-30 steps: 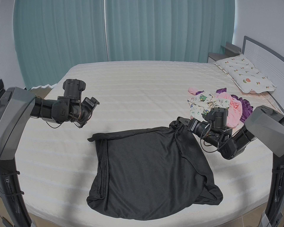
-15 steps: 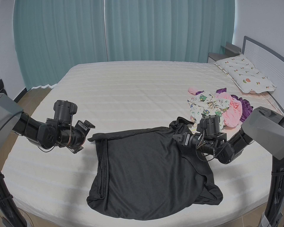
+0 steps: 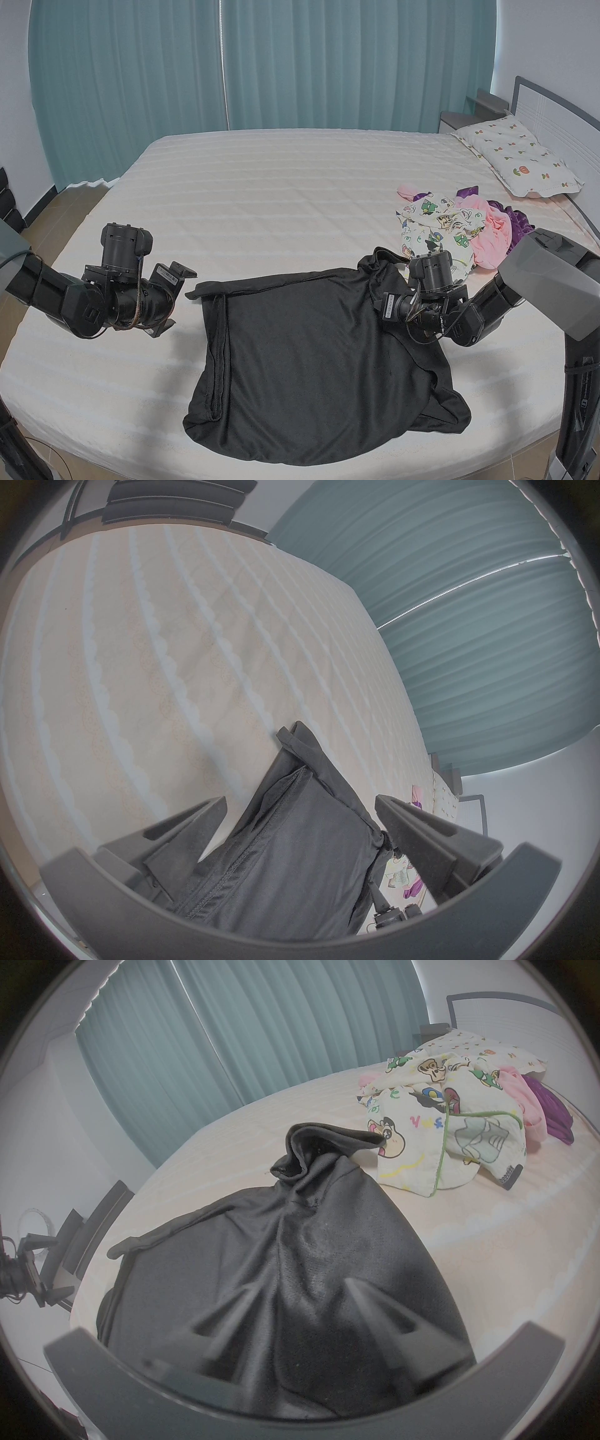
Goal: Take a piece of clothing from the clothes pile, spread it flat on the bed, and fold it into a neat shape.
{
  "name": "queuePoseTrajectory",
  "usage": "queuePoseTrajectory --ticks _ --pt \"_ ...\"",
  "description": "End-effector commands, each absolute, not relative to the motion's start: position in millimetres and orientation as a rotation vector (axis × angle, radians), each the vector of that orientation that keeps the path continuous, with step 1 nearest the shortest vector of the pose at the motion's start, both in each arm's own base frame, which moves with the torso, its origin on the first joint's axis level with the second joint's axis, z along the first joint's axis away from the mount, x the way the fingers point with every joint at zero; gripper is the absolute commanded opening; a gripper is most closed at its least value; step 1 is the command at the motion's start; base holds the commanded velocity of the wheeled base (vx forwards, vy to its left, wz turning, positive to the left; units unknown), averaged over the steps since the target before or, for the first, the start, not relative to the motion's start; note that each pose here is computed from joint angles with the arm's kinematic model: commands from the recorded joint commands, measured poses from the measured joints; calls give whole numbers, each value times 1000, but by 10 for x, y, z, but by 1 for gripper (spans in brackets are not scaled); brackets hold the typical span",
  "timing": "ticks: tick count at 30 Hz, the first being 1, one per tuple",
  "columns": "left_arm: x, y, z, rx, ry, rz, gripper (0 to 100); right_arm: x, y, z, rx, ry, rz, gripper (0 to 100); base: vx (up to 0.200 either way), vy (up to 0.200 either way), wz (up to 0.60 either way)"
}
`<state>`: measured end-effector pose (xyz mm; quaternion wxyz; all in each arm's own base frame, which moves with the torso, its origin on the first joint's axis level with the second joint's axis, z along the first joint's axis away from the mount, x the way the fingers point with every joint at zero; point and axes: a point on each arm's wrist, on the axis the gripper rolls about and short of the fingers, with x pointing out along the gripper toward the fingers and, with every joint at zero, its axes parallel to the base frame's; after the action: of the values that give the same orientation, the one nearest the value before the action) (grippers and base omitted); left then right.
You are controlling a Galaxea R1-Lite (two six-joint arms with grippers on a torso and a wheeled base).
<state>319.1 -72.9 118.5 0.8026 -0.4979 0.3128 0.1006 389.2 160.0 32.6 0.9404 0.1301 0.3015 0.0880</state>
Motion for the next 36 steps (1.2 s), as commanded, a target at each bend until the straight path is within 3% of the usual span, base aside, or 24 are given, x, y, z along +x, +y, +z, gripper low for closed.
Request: queuePoseTrajectory --ticks 1,13,21,36 --pt "3179 -727 1204 -1069 665 213 100 3938 1614 192 254 639 158 0 0 0 0" --pt "3179 -727 1204 -1069 665 213 100 3916 1345 535 301 587 115 0 0 0 0" --pt "3188 -730 1157 -1067 681 219 100 3868 855 672 391 581 48 0 0 0 0" --pt "3139 -735 1108 -1080 743 179 100 3910 -15 584 559 577 9 0 0 0 0"
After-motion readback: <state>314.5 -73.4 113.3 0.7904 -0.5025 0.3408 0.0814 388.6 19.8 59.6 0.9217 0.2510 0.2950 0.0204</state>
